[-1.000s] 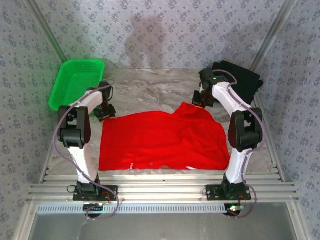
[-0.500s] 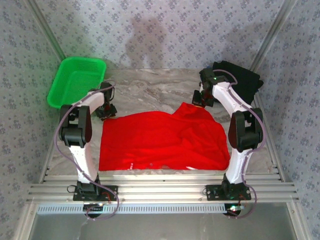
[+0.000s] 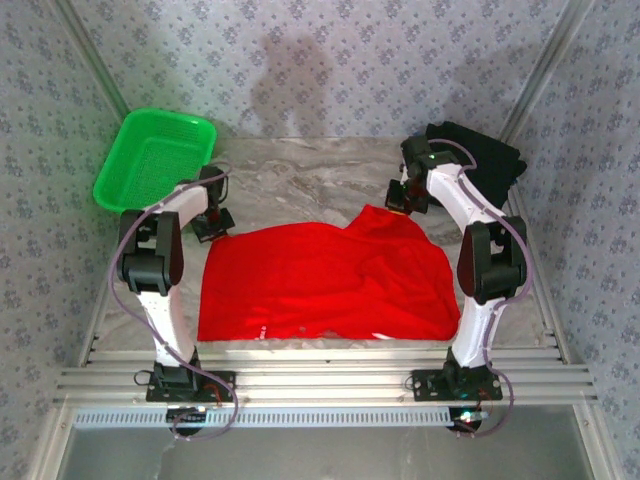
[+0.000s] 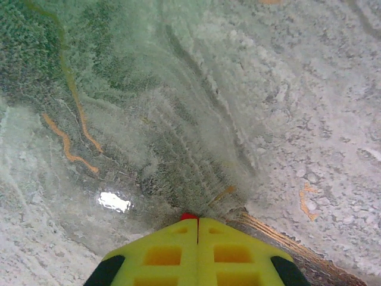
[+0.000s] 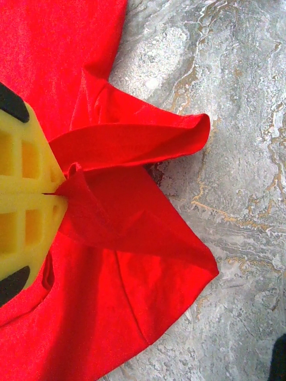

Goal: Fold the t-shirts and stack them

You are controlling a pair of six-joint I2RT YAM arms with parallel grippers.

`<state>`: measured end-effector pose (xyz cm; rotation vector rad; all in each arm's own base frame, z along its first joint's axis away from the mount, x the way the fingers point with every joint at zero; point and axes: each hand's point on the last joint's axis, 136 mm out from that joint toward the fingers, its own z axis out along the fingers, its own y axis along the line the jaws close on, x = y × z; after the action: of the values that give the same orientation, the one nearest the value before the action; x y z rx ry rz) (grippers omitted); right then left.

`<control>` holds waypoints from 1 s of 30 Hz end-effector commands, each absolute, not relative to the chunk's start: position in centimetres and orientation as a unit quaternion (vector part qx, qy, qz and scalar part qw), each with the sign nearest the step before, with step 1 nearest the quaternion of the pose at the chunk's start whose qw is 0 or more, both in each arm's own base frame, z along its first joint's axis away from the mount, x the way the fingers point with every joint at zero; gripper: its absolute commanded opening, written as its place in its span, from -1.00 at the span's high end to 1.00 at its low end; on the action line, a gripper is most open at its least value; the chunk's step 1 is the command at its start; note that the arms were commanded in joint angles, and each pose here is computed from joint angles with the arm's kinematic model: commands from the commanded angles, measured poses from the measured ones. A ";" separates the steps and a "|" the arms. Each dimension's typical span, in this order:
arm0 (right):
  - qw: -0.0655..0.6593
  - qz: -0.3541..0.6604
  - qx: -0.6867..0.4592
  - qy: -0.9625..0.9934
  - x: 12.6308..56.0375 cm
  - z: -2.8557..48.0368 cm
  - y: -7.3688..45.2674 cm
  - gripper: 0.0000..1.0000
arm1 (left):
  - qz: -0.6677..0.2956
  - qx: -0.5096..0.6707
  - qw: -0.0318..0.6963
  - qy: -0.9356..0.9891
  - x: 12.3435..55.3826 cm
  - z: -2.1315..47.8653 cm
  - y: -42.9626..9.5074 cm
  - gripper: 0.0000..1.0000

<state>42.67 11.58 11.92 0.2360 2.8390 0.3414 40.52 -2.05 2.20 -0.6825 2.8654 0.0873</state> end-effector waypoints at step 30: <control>0.249 0.137 0.036 0.958 38.4 19.8 7.2 1.00 | -0.054 -0.184 0.199 0.961 35.1 13.6 -3.5 1.00</control>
<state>40.15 7.73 18.92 0.1357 2.6148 0.3683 35.91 -3.29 12.43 -0.5601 2.7072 -0.1337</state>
